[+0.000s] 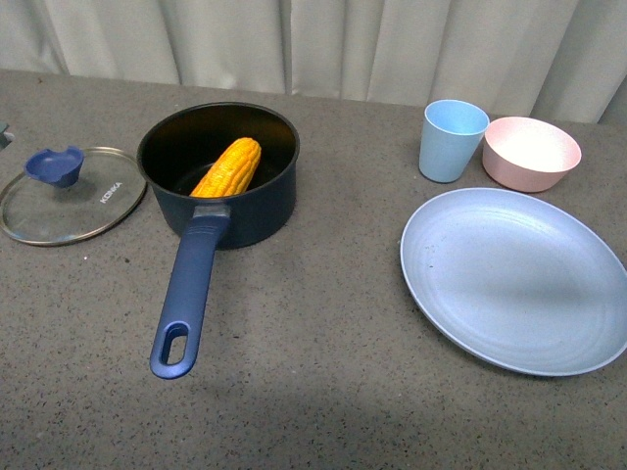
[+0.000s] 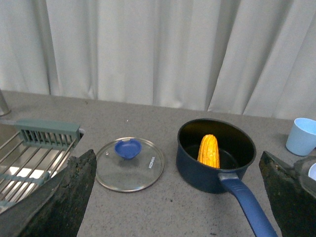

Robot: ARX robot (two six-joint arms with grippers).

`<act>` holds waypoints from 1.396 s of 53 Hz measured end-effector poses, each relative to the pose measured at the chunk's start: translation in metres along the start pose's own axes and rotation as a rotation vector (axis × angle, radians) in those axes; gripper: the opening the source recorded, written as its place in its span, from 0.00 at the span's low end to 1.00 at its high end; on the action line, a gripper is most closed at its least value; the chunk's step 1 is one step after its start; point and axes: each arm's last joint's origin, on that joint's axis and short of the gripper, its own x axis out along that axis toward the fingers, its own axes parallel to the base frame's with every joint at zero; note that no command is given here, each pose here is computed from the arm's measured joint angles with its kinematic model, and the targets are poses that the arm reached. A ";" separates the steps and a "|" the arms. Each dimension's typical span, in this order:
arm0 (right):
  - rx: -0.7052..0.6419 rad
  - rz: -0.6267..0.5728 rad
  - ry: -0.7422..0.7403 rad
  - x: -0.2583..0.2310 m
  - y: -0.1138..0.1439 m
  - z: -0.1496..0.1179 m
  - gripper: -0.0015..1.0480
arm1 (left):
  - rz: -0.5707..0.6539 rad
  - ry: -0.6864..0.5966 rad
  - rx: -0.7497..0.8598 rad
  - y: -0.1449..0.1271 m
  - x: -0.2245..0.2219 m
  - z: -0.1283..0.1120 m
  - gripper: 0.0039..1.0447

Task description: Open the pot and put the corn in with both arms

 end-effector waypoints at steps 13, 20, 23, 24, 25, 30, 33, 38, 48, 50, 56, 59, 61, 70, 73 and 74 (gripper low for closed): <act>-0.020 -0.003 -0.102 -0.035 -0.015 0.008 0.27 | 0.000 0.000 0.000 0.000 0.000 0.000 0.94; -0.024 -0.007 -0.090 -0.049 -0.021 0.004 0.08 | 0.000 0.000 0.000 0.000 0.000 0.000 0.94; -0.028 -0.008 -0.094 -0.055 -0.023 0.005 0.01 | 0.000 0.000 0.000 0.000 0.000 0.000 0.94; -0.026 -0.007 -0.095 -0.057 -0.024 0.005 0.01 | 0.000 0.000 0.000 0.000 0.000 0.000 0.94; -0.027 -0.007 -0.096 -0.059 -0.024 0.005 0.01 | 0.000 0.000 0.000 0.000 0.000 0.000 0.94; -0.027 -0.001 -0.096 -0.067 -0.027 0.004 0.01 | 0.000 0.000 0.000 0.000 0.000 0.000 0.94; -0.028 0.018 -0.093 -0.071 -0.031 0.003 0.01 | 0.000 0.000 0.000 0.000 0.000 0.000 0.94; -0.026 -0.007 -0.096 -0.078 -0.037 0.003 0.01 | 0.000 0.000 0.000 0.000 0.000 0.000 0.94; -0.026 -0.009 -0.095 -0.092 -0.038 0.002 0.01 | 0.000 0.000 0.000 0.000 0.000 0.000 0.94; -0.026 -0.009 -0.097 -0.096 -0.038 0.001 0.01 | 0.000 0.000 0.000 0.000 0.000 0.000 0.94; -0.026 -0.006 -0.101 -0.104 -0.037 0.002 0.01 | 0.000 0.000 0.000 0.000 0.000 0.000 0.94; -0.026 -0.006 -0.103 -0.106 -0.037 0.002 0.01 | 0.000 0.000 0.000 0.000 0.000 0.000 0.94; -0.026 -0.006 -0.106 -0.109 -0.037 0.003 0.01 | 0.000 0.000 0.000 0.000 0.000 0.000 0.94; -0.026 -0.006 -0.115 -0.117 -0.037 0.004 0.01 | 0.000 0.000 0.000 0.000 0.000 0.000 0.94; -0.026 -0.006 -0.117 -0.119 -0.037 0.005 0.01 | 0.000 0.000 0.000 0.000 0.000 0.000 0.94; -0.026 -0.006 -0.117 -0.119 -0.037 0.005 0.01 | 0.000 0.000 0.000 0.000 0.000 0.000 0.94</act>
